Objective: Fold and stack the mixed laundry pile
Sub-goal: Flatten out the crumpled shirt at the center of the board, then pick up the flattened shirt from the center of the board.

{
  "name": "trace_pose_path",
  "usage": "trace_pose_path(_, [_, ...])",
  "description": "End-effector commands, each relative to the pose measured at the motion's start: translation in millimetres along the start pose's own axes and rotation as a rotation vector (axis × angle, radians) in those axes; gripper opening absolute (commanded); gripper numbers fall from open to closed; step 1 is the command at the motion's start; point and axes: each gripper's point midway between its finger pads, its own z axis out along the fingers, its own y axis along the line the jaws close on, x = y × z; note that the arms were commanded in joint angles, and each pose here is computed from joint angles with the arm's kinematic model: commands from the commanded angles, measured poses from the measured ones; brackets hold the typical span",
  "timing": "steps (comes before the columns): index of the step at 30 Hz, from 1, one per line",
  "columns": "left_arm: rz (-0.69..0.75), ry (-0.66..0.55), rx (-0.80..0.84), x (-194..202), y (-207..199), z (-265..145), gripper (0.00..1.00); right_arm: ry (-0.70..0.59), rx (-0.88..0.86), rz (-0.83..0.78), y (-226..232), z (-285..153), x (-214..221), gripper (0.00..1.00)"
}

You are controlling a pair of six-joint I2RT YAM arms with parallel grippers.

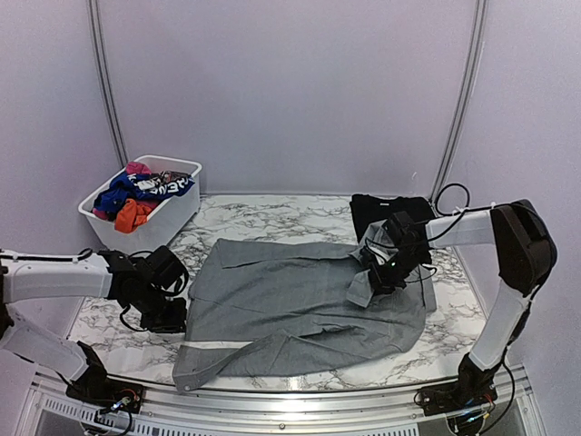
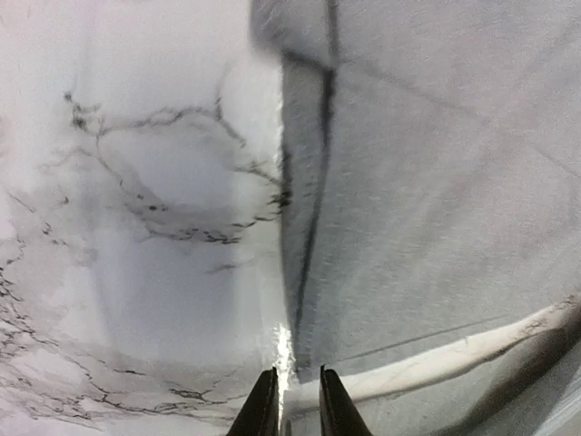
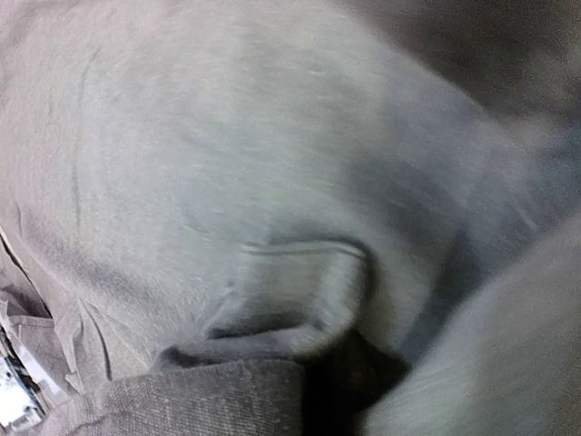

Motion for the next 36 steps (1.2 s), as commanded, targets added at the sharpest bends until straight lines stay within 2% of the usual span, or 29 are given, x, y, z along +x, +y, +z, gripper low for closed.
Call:
trace_pose_path(1, [0.041,-0.163,0.029,-36.1,-20.4,-49.5,0.20,0.103,0.011,-0.136,23.1,18.5,12.8,0.00])
trace_pose_path(5, [0.065,-0.252,0.003,-76.5,-36.8,-68.8,0.28,0.152,0.010,-0.196,35.4,30.7,24.7,0.00])
trace_pose_path(10, [0.030,-0.284,0.161,-111.3,-79.9,-55.2,0.33,0.201,0.015,-0.219,38.3,44.4,38.2,0.00])
trace_pose_path(12, [0.018,-0.261,0.157,-114.1,-84.1,-38.8,0.34,0.213,0.038,-0.232,37.4,48.1,40.9,0.00])
trace_pose_path(15, [-0.012,-0.204,0.100,-101.4,-69.4,-12.2,0.34,0.213,0.061,-0.231,33.9,49.8,38.7,0.00])
trace_pose_path(20, [-0.098,-0.110,0.004,-52.8,-21.5,16.8,0.33,0.164,0.044,-0.254,44.7,41.7,24.0,0.00])
trace_pose_path(25, [-0.207,-0.038,-0.056,-5.2,19.1,29.6,0.31,0.119,-0.017,-0.304,64.0,31.0,11.9,0.00])
trace_pose_path(29, [-0.253,-0.010,-0.052,19.6,35.2,29.5,0.31,0.096,-0.021,-0.361,71.0,27.3,-3.0,0.00])
trace_pose_path(33, [-0.234,-0.030,0.003,18.9,27.8,16.9,0.32,0.065,0.022,-0.384,73.3,22.7,-25.4,0.00])
trace_pose_path(36, [-0.167,-0.161,0.073,-22.1,0.5,-18.9,0.38,0.019,0.014,-0.398,86.2,9.6,-43.5,0.00])
